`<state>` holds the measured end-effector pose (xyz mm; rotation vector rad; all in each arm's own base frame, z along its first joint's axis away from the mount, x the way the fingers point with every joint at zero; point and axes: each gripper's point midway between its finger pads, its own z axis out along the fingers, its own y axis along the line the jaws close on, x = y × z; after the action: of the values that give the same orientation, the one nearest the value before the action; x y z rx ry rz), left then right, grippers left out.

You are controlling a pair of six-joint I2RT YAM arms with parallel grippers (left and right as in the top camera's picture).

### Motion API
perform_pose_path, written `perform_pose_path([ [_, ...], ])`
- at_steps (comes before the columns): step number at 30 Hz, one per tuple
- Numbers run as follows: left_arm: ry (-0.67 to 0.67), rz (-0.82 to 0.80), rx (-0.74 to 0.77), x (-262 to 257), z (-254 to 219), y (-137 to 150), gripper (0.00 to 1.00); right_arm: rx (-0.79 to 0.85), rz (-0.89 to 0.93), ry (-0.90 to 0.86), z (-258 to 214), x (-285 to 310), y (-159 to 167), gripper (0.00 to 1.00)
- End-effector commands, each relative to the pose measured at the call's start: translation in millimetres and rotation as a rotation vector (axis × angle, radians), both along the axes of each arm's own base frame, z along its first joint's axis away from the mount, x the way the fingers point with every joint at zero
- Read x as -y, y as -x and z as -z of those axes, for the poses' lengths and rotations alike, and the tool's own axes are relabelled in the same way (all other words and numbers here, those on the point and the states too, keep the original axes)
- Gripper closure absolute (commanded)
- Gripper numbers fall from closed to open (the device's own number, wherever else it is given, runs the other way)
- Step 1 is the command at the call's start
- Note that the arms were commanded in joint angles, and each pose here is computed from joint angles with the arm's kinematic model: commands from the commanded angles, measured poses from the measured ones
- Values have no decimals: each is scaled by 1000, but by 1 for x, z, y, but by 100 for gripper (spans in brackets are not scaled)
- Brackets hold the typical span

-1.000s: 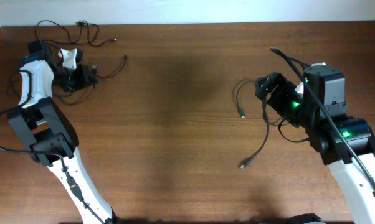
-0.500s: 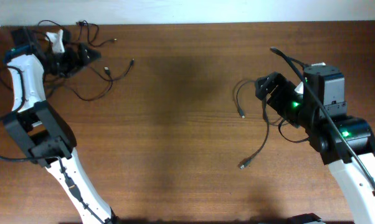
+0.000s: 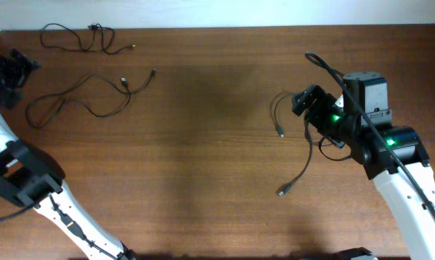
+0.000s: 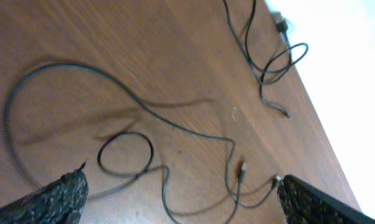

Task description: Untangle cables

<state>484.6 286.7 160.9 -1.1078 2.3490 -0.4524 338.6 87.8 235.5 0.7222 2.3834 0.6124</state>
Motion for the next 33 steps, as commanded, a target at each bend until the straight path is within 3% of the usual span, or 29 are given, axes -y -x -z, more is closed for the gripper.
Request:
perform_pose_path([
  [1,-56,-256,-196,-21,-2,40,1,8,-22,-6,-3,-3,-1,2],
  [3,-94,-313,-374,-28,26,71,1,9,-22,-6,-3,-3,-1,2],
  [8,-9,-290,-528,-16,87,89,5,8,-22,-6,-3,-3,-1,2],
  [18,32,-309,-536,-18,149,87,16,6,-38,-23,-4,-7,0,2],
  [24,14,-311,-441,-27,157,67,59,5,-40,-26,-4,-8,0,1],
  [26,-5,-316,-406,-33,155,60,68,5,-40,-26,-4,-8,0,2],
  [27,-19,-319,-381,-37,154,54,82,5,-40,-26,-4,-8,0,2],
  [29,-42,-314,-347,-43,151,47,95,5,-40,-26,-4,-8,0,2],
  [33,-159,-229,-242,-64,137,26,100,5,-40,-26,-4,-8,0,1],
])
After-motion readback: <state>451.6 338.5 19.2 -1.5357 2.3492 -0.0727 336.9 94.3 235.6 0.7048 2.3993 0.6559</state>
